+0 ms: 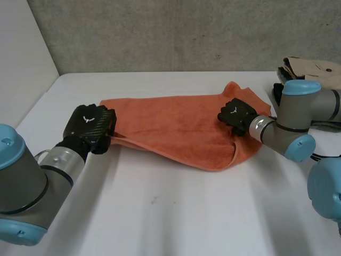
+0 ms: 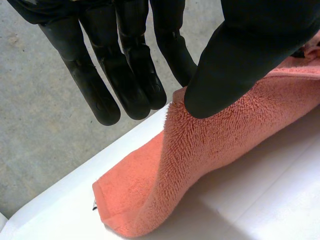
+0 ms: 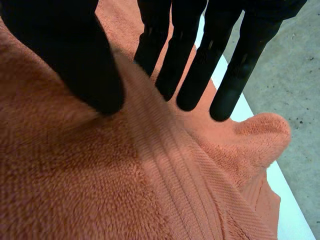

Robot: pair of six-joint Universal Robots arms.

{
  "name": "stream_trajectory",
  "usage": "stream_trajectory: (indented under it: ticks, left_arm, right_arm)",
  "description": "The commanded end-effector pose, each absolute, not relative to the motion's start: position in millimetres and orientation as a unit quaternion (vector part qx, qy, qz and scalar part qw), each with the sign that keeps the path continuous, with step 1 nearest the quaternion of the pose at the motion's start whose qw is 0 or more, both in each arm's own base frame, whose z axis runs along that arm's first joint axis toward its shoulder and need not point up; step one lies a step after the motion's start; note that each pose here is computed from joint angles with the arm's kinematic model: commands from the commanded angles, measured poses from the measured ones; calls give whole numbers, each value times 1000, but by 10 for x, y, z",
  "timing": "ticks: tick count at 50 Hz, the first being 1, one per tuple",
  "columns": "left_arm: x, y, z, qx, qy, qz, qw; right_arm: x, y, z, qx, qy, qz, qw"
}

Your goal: Fold the laundry.

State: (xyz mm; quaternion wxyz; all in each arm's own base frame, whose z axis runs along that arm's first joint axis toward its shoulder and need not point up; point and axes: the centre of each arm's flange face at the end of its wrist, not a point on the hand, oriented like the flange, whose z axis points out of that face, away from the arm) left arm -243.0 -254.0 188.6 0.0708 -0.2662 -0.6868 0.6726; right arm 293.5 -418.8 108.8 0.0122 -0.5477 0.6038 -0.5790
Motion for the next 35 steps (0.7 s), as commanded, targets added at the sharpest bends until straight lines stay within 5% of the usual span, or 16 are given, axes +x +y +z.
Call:
stream_trajectory:
  ticks: [1,8,12,21,26,35]
  left_arm:
    - [-2430,-2550,1918,-265,-683,677,70]
    - [-2418,-2564,1969,-262,-679,682,68]
    - [-2309,-2616,2125,-245,-670,699,54]
    - [-2005,-2706,2653,-201,-626,754,12]
    - [-1876,-2618,2981,-187,-609,771,-4]
    - [-1882,-2559,3006,-212,-629,748,12]
  right_arm:
    - [2908,-4184,1202,-543,602,-586,-2]
    - [2799,-4128,1586,-525,605,-598,-30]
    - [2636,-3952,2129,-500,608,-613,-64]
    - [2053,-3365,2932,-437,646,-607,-153]
    - [1935,-2985,3278,-420,651,-611,-164]
    - [1898,-2694,3394,-403,662,-615,-141]
